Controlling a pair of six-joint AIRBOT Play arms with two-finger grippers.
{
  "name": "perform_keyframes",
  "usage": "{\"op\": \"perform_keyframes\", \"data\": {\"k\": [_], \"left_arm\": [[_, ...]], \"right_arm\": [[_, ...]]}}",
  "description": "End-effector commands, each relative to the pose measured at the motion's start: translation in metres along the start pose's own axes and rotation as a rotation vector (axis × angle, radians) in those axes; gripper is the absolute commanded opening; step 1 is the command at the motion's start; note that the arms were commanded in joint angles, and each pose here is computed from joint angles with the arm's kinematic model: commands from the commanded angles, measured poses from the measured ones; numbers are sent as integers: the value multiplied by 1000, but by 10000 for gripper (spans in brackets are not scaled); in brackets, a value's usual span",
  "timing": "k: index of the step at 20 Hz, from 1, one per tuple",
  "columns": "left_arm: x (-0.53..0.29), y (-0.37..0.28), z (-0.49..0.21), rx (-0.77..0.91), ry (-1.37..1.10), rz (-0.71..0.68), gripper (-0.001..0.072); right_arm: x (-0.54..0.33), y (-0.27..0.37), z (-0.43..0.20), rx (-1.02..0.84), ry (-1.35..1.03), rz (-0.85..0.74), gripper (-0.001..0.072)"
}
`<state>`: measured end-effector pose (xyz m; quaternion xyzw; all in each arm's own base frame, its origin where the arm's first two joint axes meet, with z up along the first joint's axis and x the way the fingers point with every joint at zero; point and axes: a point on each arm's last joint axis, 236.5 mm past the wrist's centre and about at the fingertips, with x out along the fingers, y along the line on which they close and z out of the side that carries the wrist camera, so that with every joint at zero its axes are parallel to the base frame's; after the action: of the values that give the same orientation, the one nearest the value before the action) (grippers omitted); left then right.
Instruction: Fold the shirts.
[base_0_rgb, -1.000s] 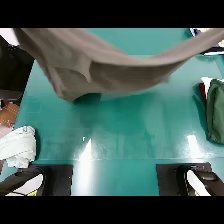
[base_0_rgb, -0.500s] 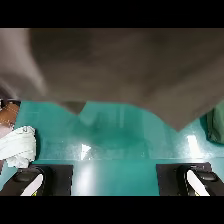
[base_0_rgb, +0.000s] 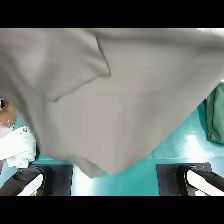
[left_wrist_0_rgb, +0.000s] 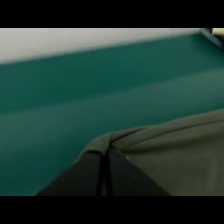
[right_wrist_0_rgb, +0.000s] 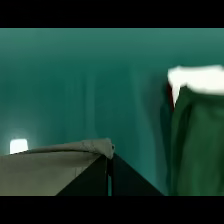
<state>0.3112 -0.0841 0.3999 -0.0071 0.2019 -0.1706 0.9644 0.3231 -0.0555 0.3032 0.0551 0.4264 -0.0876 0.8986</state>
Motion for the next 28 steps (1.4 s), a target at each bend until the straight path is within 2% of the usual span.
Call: {"op": "perform_keyframes", "data": {"k": [1,5,8,12,16,21,28], "left_arm": [[92,30,-102,-69,382,4,25],[173,54,-163,-97,536,0,25],[210,66,-187,-106,582,1,25],[237,94,-190,-56,542,80,25],[247,124,-178,26,479,182,25],[263,137,-194,51,508,211,25],[240,130,-275,11,826,176,24]], "right_arm": [[88,-4,-51,5,361,-28,11],[157,10,-60,-51,473,-13,11],[197,33,-37,-92,378,13,11],[233,54,-6,-118,239,41,11],[258,55,3,-89,206,36,11],[281,65,-15,-105,259,45,11],[302,74,-89,-120,433,68,11]]}}
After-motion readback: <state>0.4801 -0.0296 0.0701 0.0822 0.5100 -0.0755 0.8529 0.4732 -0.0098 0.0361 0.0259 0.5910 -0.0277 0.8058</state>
